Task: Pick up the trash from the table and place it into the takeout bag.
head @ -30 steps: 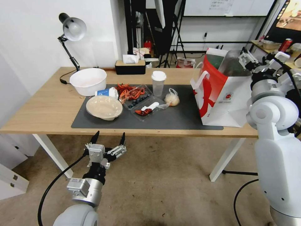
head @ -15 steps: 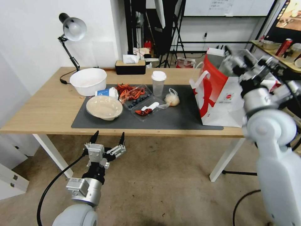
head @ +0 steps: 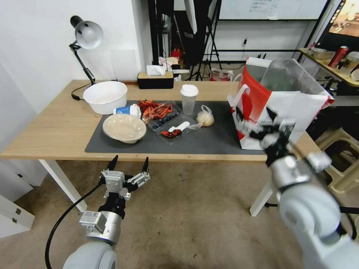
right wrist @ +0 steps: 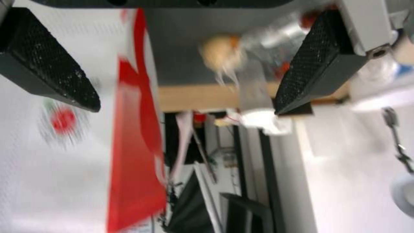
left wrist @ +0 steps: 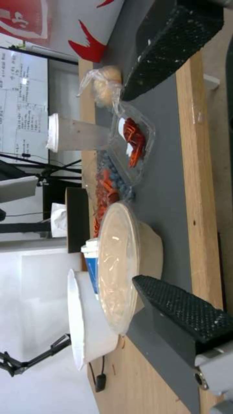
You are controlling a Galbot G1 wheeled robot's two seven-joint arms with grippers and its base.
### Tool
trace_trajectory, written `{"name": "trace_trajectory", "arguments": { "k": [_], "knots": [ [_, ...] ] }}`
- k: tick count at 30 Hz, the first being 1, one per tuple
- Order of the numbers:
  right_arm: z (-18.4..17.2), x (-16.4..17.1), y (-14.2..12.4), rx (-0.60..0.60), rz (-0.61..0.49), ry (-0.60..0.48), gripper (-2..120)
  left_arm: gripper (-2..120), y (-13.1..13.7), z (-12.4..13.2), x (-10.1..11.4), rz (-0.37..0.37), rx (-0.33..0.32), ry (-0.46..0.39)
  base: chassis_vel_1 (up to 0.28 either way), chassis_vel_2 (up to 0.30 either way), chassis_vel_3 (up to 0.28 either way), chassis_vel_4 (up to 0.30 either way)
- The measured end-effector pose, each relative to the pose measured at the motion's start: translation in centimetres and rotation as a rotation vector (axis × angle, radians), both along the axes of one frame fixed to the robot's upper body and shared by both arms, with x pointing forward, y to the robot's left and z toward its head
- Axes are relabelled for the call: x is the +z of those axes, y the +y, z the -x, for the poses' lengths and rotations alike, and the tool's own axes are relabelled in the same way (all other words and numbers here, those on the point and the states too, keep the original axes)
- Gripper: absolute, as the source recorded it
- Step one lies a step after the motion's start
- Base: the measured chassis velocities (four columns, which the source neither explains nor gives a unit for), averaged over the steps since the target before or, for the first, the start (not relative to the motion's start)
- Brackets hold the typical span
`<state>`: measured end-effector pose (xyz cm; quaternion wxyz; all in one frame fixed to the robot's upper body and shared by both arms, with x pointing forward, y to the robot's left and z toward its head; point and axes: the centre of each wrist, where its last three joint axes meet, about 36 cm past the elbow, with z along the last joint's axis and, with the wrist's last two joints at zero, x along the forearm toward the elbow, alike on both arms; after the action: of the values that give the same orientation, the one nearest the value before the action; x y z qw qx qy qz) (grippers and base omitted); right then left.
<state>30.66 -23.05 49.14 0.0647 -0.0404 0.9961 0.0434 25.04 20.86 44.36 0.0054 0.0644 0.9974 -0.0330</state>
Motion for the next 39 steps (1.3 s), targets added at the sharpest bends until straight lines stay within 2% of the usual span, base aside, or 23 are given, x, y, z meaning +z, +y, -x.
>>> {"name": "trace_trajectory", "arguments": {
  "k": [1, 4, 5, 8, 15, 20, 29, 39],
  "knots": [
    [0.0, 0.0, 0.0, 0.000, 0.000, 0.000, 100, 100, 0.0, 0.0, 0.0, 0.000, 0.000, 0.000, 0.000, 0.000, 0.000, 0.000],
    [1.6, -3.7, 1.0, -0.034, 0.013, 0.033, 100, 100, 0.1, 0.0, 0.0, 0.002, 0.001, -0.003, 0.000, 0.000, 0.000, 0.000],
    [1.6, -3.7, 1.0, -0.034, 0.013, 0.033, 100, 100, 0.1, 0.0, 0.0, 0.002, 0.001, -0.003, 0.000, 0.000, 0.000, 0.000],
    [2.7, -6.7, 2.1, -0.057, 0.003, 0.066, 100, 100, 0.3, 0.0, -0.1, 0.003, 0.004, -0.006, 0.000, 0.000, 0.000, 0.000],
    [3.2, -9.0, 3.3, -0.085, -0.017, 0.100, 100, 100, 0.6, 0.0, -0.4, -0.001, 0.010, -0.007, 0.000, 0.000, 0.000, 0.000],
    [2.7, -8.4, 3.5, -0.086, -0.036, 0.095, 100, 100, 0.7, 0.0, -0.4, -0.001, 0.010, -0.008, 0.000, 0.000, 0.000, 0.000],
    [-0.7, -5.7, 3.6, -0.076, -0.077, 0.110, 100, 100, 0.7, -0.2, -0.4, 0.001, 0.011, -0.012, 0.000, 0.000, 0.000, 0.000],
    [-8.4, -4.4, 4.3, -0.022, -0.138, 0.175, 100, 100, 0.7, -0.2, -0.5, 0.001, 0.018, -0.015, 0.000, 0.000, 0.000, 0.000]
  ]
}}
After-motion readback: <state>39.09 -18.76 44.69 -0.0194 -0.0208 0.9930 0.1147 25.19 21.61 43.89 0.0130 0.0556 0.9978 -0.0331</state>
